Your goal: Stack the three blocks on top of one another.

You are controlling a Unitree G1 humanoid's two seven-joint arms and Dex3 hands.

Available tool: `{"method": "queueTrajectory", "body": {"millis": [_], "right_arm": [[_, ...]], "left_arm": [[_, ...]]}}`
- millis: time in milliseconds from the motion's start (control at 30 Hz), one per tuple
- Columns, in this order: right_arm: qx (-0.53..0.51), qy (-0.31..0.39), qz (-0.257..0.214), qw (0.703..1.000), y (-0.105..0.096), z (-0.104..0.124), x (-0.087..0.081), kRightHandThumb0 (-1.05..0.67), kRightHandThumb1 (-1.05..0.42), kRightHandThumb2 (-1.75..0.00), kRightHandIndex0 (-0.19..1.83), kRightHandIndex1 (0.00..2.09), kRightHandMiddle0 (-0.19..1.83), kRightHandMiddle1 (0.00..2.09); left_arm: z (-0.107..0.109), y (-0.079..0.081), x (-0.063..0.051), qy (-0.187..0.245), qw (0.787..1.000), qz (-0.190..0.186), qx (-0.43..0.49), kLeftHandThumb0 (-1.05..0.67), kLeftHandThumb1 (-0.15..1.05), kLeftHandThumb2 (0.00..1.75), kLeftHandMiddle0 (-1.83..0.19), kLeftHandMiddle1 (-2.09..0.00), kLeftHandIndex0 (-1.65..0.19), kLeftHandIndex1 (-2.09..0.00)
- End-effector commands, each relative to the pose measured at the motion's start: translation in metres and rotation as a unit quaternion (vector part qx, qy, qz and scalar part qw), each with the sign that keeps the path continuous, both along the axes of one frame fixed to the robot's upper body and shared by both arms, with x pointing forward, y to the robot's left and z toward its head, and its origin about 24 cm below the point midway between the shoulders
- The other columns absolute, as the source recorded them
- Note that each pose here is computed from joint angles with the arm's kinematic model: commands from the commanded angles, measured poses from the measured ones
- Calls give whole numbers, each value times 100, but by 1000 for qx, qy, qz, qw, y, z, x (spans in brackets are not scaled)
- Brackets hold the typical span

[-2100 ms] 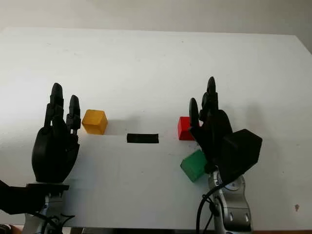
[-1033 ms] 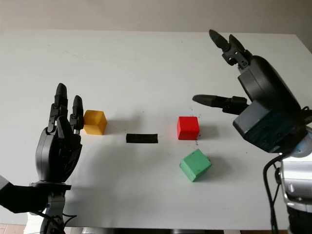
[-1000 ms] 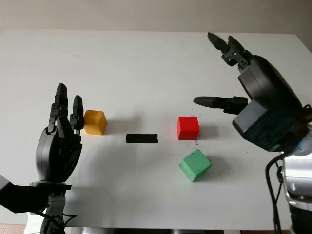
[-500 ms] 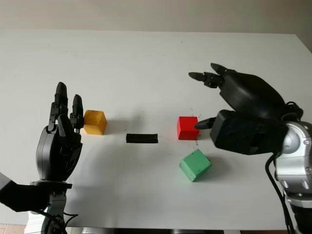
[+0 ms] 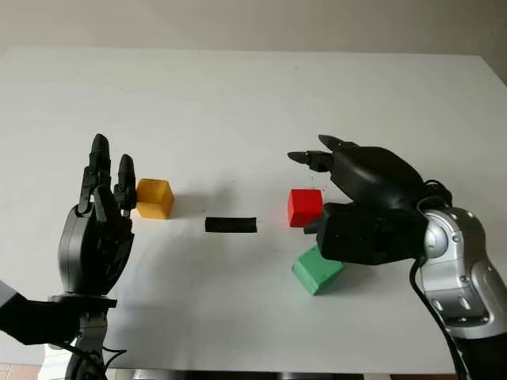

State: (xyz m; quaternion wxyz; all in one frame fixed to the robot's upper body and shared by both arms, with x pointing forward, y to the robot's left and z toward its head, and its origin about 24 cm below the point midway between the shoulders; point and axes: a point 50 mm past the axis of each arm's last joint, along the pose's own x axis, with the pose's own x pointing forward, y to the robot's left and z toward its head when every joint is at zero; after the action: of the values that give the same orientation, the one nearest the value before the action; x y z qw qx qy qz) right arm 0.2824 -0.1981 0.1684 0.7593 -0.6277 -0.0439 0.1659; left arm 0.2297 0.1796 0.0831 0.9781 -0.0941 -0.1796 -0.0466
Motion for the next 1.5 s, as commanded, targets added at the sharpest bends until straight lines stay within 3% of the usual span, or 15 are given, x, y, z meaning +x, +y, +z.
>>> {"method": "queueTrajectory", "body": {"millis": [0, 500, 900, 967, 1067, 1233, 1467], "right_arm": [[-10, -7, 6, 1000, 2, -1, 1, -66, -82, -6, 5, 5, 36, 6], [-64, -75, 14, 995, 2, -16, 5, -59, -84, -6, 13, 8, 51, 10], [-42, -98, 15, 994, 4, -17, 7, -54, -86, -6, 26, 11, 77, 24], [-37, -96, 15, 995, 4, -16, 7, -53, -87, -6, 29, 9, 76, 38], [-26, -94, 14, 995, 4, -16, 7, -50, -87, -5, 34, 7, 65, 76], [-40, -96, 25, 994, 4, -14, 6, -44, -91, -6, 39, 7, 63, 109], [-56, -101, 33, 993, 2, -10, 7, -41, -91, -5, 43, 7, 57, 124]], "left_arm": [[1, 1, -2, -6, 1000, 3, 2, -71, 105, 67, 19, 0, 19, 0], [-1, 1, -2, -4, 1000, 1, -3, -71, 105, 65, 19, 0, 19, 0], [-3, 2, -2, -1, 1000, -1, -7, -71, 105, 63, 19, 0, 19, 0], [-3, 2, -2, -4, 1000, -2, -6, -71, 105, 63, 19, 0, 19, 0], [-3, 2, -2, -4, 1000, -1, -7, -70, 105, 63, 19, 0, 19, 0], [-2, 2, -4, -2, 1000, -1, -4, -70, 105, 65, 19, 0, 19, 0], [-2, 2, -4, -3, 1000, 3, 0, -71, 105, 64, 19, 0, 19, 0]]}}
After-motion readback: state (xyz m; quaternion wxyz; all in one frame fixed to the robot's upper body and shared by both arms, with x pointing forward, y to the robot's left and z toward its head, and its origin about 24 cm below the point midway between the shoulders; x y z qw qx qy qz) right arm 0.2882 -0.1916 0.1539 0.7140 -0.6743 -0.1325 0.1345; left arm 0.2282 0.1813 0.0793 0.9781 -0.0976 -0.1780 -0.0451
